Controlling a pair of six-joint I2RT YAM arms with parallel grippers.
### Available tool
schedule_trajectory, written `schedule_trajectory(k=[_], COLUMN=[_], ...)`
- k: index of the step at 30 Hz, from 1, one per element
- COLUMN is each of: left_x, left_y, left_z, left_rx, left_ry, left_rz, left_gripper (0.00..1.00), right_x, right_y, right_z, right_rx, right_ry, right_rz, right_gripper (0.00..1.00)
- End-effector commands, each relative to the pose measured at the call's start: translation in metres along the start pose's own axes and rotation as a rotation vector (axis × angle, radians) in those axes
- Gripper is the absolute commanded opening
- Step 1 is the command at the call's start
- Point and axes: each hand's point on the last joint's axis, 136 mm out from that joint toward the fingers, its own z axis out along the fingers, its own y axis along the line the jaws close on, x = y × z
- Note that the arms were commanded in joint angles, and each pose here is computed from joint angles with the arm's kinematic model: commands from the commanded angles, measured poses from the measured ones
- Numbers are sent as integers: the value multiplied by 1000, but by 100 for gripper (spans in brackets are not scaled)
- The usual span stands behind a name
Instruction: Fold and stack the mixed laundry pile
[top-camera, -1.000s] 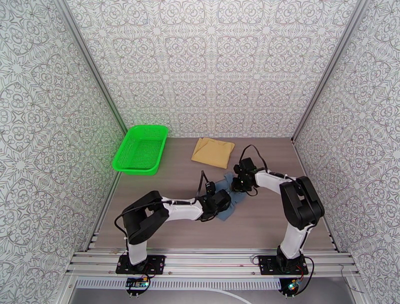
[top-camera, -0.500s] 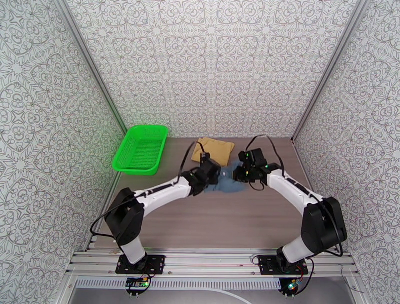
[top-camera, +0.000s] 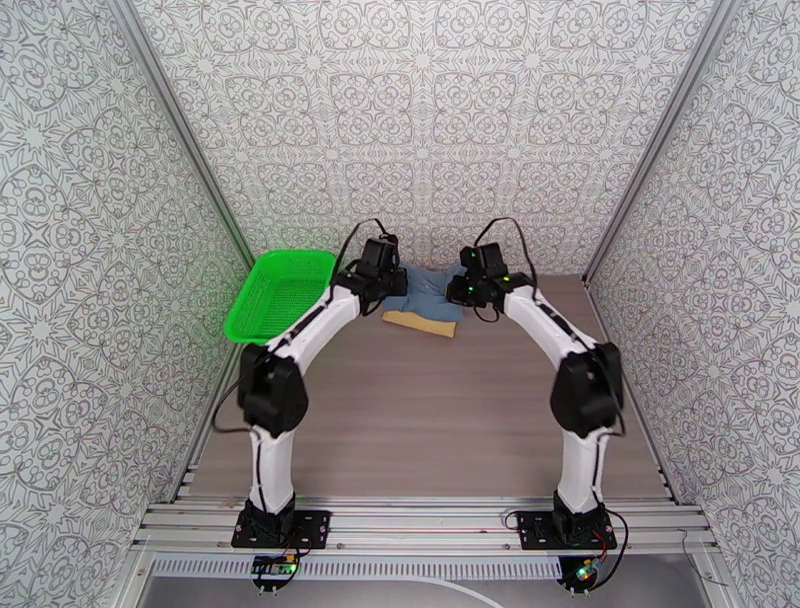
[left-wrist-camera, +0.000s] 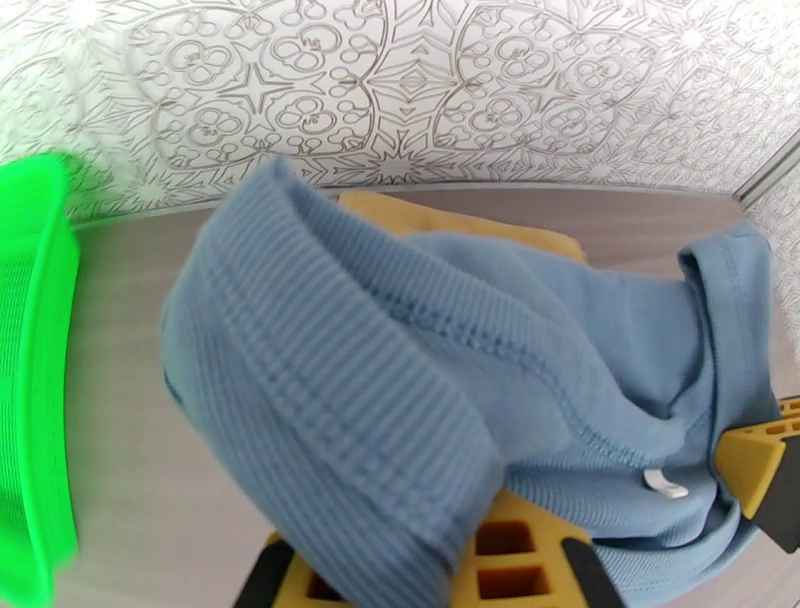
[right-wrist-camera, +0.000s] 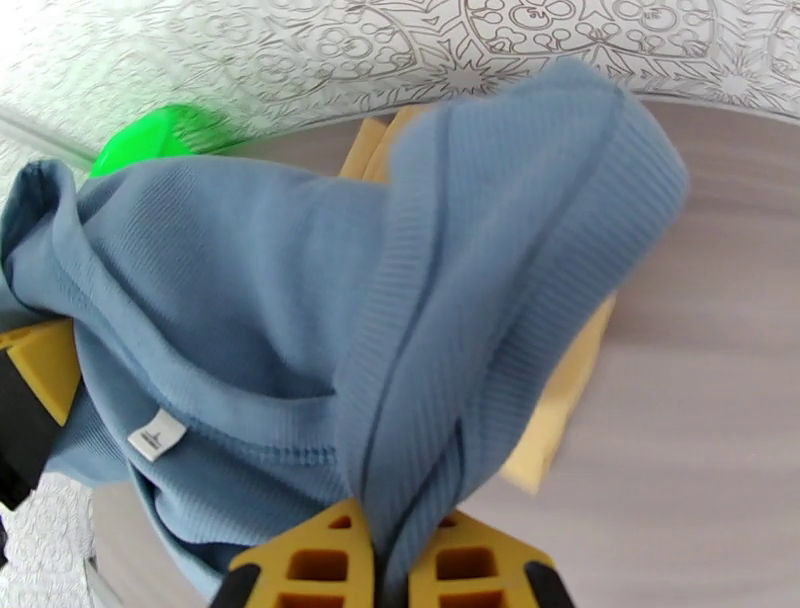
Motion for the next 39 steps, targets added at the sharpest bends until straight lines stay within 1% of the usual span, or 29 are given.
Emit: schedule_trajectory(k=[1, 4, 8, 11, 14, 15, 16, 17, 18, 21, 22, 23, 24, 26, 28, 31, 33, 34, 36, 39], left_x=[15, 11, 8, 12, 19, 21, 23, 24, 25, 25, 24, 22, 22, 17, 11, -6, -26, -37, -67, -107], left_y=[8, 18, 31, 36, 35, 36, 37, 37, 38, 37, 37, 37, 36, 35, 33, 26, 22, 20, 18, 13], left_z=[35, 62, 94, 115, 130, 134, 137, 140, 142, 146, 147, 148, 149, 149, 146, 130, 111, 100, 71, 16], left_rx=[66, 91, 126, 159, 224, 235, 240, 250, 259, 282, 283, 288, 296, 305, 312, 326, 320, 311, 284, 246], left_ry=[108, 112, 93, 79, 74, 72, 73, 71, 68, 54, 48, 38, 33, 15, -1, -36, -84, -111, -187, -289], left_rz=[87, 72, 37, 25, 8, 2, 0, 3, 2, 5, 8, 12, 14, 17, 25, 66, 101, 114, 127, 137], left_gripper=[0, 0, 0, 0, 0, 4, 12, 24, 39, 77, 85, 94, 99, 99, 99, 99, 100, 100, 99, 99], right_x=[-11, -19, -19, -17, -13, -10, -8, -5, -5, -1, 0, 0, 0, -1, -3, -14, -26, -32, -47, -67], right_y=[-8, -14, -30, -44, -60, -64, -69, -74, -77, -85, -87, -88, -89, -90, -88, -79, -69, -66, -54, -42], right_z=[24, 44, 72, 90, 104, 107, 110, 113, 115, 121, 122, 123, 123, 123, 121, 108, 91, 83, 57, 12], right_rx=[53, 78, 132, 170, 203, 213, 227, 239, 247, 269, 273, 276, 277, 280, 275, 261, 250, 250, 246, 270], right_ry=[4, 2, 19, 23, 27, 32, 37, 41, 40, 44, 45, 42, 42, 41, 38, 17, -10, -24, -63, -129], right_rz=[35, 39, 51, 66, 87, 93, 99, 104, 103, 103, 104, 103, 102, 101, 96, 75, 53, 44, 18, -28], right_gripper=[0, 0, 0, 0, 0, 0, 0, 0, 0, 0, 0, 2, 7, 19, 28, 45, 57, 69, 84, 99])
